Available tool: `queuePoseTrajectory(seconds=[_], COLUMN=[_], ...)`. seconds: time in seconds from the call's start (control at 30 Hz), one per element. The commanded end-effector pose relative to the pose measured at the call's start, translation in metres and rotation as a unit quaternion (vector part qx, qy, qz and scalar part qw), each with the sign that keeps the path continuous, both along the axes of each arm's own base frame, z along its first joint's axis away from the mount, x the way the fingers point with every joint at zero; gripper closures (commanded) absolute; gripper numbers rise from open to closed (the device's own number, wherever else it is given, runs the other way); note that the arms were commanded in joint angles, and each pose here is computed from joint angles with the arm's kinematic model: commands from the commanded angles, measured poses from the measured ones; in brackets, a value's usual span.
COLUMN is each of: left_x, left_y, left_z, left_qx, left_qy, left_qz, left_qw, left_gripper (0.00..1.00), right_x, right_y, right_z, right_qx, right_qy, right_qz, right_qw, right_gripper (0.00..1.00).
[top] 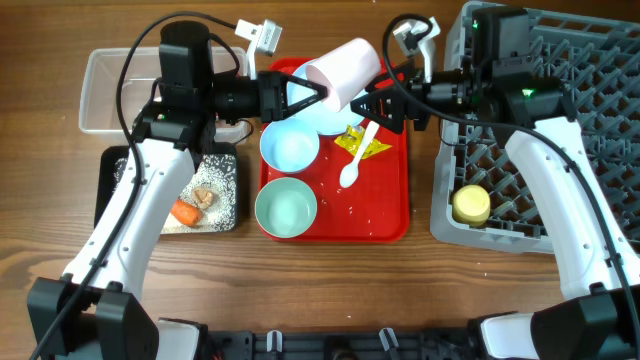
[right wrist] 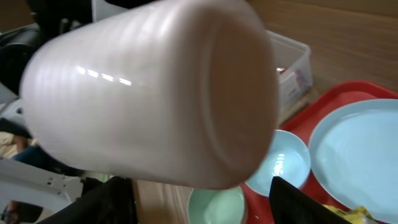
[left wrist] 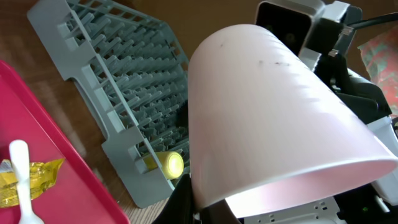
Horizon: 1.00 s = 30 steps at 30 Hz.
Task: Sort waste into correct bins and load items into the dishwasher rack
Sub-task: 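Hand the pink cup from the left gripper to the right gripper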
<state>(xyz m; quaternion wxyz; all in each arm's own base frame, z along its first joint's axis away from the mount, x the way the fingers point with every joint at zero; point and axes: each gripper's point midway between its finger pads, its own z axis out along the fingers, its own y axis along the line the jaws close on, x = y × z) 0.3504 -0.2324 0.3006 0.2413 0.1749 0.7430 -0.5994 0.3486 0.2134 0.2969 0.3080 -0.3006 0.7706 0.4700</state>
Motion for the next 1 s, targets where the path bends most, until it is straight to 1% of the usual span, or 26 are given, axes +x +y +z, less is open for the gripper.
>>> queuePoseTrajectory(seconds=[0.0, 0.07, 0.1, 0.23, 0.33, 0.4, 0.5, 0.6, 0.7, 0.8, 0.87, 0.9, 0.97], left_x=[-0.016, -0.017, -0.018, -0.02, -0.022, -0.023, -0.028, -0.026, -0.026, -0.039, -0.05, -0.052, -0.052], left_y=[-0.009, -0.009, -0.009, -0.009, -0.009, -0.009, -0.008, -0.007, -0.007, -0.006, -0.002, -0.001, 0.0], left_z=[0.008, 0.009, 0.009, 0.01, 0.011, 0.007, -0.004, -0.007, -0.007, 0.009, 0.022, 0.024, 0.024], left_qx=[-0.015, -0.016, -0.018, -0.02, -0.023, -0.019, -0.007, 0.001, 0.001, -0.035, -0.065, -0.069, -0.069], left_qy=[-0.007, -0.007, -0.007, -0.006, -0.005, 0.001, 0.014, 0.014, 0.013, -0.005, -0.024, -0.027, -0.028], left_qz=[-0.043, -0.045, -0.048, -0.054, -0.059, -0.059, -0.061, -0.053, -0.053, -0.101, -0.141, -0.147, -0.149], left_qw=[0.999, 0.999, 0.999, 0.998, 0.998, 0.998, 0.998, 0.998, 0.999, 0.994, 0.988, 0.986, 0.986], left_gripper=[0.96, 0.96, 0.96, 0.96, 0.96, 0.96, 0.96, 0.96, 0.96, 0.96, 0.96, 0.96, 0.96], right_x=[0.014, 0.02, 0.027, 0.041, 0.052, 0.063, 0.059, 0.054, 0.037, 0.027, 0.01, 0.002, -0.004], right_y=[-0.006, -0.013, -0.022, -0.049, -0.07, -0.086, -0.079, -0.072, -0.06, -0.071, -0.084, -0.086, -0.083], right_z=[-0.013, -0.022, -0.03, -0.044, -0.043, -0.037, -0.019, -0.018, 0.0, 0.02, 0.047, 0.054, 0.059], right_qx=[-0.039, -0.067, -0.093, -0.138, -0.14, -0.12, -0.062, -0.054, 0.005, 0.065, 0.139, 0.162, 0.175], right_qy=[-0.006, -0.004, 0.001, 0.008, 0.014, 0.02, 0.011, 0.021, 0.018, 0.007, -0.022, -0.032, -0.037], right_qz=[-0.036, -0.061, -0.09, -0.146, -0.184, -0.215, -0.177, -0.165, -0.099, -0.06, -0.004, 0.017, 0.035], right_qw=[0.999, 0.996, 0.992, 0.98, 0.973, 0.969, 0.982, 0.985, 0.995, 0.996, 0.99, 0.986, 0.983], right_gripper=[0.25, 0.25, 0.25, 0.25, 0.24, 0.24, 0.25, 0.25, 0.24, 0.2, 0.18, 0.18, 0.18])
